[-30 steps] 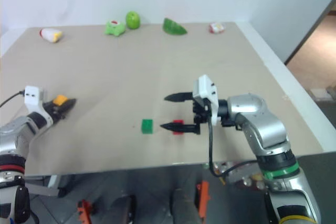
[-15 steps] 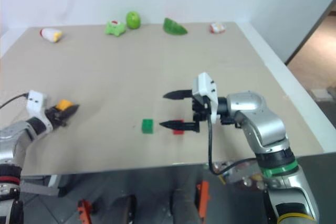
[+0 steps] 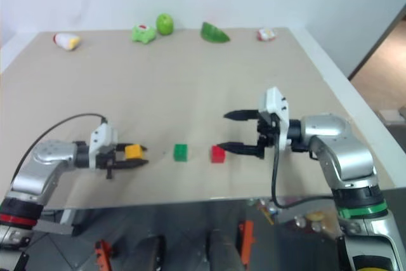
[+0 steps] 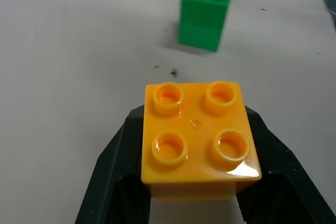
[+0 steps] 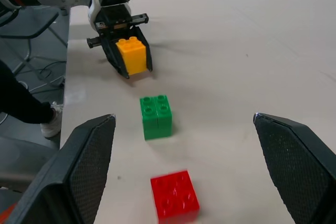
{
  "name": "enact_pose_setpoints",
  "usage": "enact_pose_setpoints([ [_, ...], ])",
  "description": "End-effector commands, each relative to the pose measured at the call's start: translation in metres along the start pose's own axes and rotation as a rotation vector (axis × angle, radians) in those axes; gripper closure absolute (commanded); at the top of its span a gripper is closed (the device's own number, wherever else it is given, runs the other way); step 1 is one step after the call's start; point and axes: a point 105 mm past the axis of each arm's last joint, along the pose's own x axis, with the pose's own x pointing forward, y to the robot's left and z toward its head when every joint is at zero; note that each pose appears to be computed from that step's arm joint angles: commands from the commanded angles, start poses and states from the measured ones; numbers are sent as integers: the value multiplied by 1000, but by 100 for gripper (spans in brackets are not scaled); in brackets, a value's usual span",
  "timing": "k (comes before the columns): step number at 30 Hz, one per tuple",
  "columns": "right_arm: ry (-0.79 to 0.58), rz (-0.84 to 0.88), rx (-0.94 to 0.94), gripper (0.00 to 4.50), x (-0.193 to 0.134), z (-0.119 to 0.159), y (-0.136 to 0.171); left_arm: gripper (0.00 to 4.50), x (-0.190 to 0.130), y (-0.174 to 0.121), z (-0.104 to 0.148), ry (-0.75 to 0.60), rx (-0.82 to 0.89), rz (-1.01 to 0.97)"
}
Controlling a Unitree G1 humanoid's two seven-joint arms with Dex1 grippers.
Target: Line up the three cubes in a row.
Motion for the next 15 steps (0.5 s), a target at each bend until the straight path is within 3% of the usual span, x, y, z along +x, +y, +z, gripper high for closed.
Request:
enact_pose_setpoints([
  [1, -25, -36, -44, 13, -9, 14, 2, 311, 3, 6, 0, 12, 36, -37],
  [8, -20, -73, -35, 13, -16, 15, 4, 311, 8, 19, 5, -8, 31, -62],
  [15, -16, -90, -25, 13, -18, 14, 4, 311, 14, 13, 13, -29, 29, -130],
])
